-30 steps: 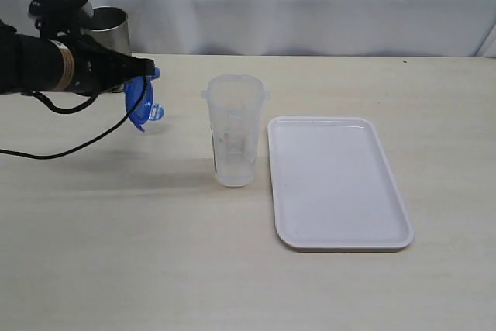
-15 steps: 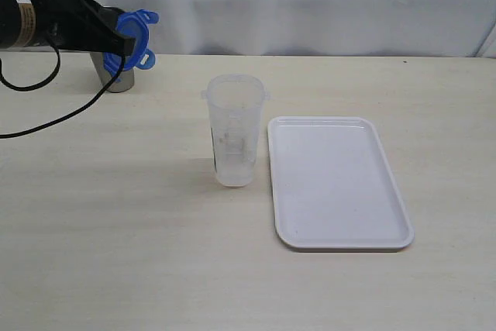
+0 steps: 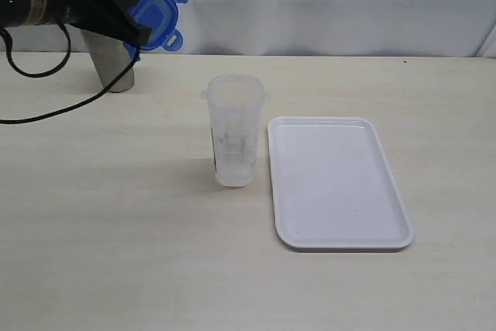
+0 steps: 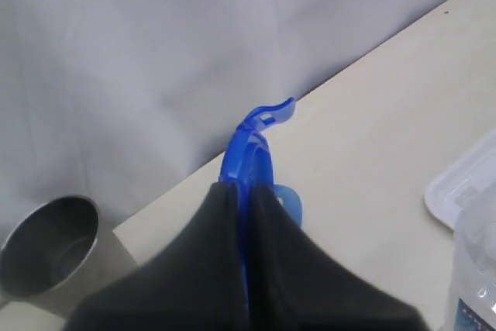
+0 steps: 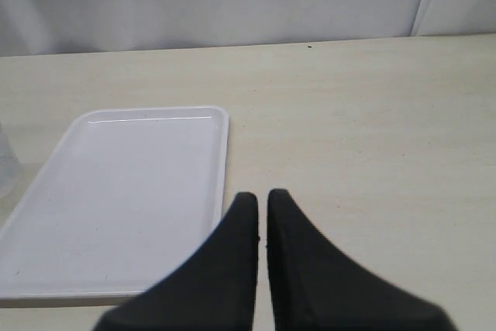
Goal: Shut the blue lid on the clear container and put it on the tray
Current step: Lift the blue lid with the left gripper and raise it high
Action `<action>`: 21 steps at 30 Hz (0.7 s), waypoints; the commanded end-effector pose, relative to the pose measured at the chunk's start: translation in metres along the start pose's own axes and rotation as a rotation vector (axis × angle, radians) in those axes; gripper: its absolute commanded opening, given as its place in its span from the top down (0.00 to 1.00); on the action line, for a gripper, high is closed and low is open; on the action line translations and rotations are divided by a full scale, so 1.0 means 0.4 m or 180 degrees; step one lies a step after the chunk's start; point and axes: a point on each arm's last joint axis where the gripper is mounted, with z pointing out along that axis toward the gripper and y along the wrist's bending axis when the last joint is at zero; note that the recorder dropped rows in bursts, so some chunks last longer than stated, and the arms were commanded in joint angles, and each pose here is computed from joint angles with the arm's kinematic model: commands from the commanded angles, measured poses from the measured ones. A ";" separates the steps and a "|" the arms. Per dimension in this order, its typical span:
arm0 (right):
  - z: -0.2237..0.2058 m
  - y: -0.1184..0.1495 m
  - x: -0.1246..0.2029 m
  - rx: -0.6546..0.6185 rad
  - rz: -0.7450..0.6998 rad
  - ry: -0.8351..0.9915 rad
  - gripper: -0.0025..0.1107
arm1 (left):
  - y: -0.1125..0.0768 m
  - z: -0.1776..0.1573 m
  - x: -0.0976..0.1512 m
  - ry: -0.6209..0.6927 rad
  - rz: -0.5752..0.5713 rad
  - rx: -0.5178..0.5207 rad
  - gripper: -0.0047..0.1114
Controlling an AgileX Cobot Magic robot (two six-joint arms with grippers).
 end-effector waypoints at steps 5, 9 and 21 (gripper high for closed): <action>0.000 0.000 -0.001 0.0008 0.0014 -0.0047 0.94 | -0.080 -0.004 -0.053 -0.0015 0.0846 -0.0436 0.96; 0.000 0.000 -0.001 0.0008 0.0014 -0.0047 0.94 | -0.115 -0.005 -0.064 -0.0061 0.1107 -0.0329 0.96; 0.000 0.000 -0.001 0.0008 0.0014 -0.0047 0.94 | -0.162 -0.006 -0.075 -0.0178 0.1248 -0.0021 0.96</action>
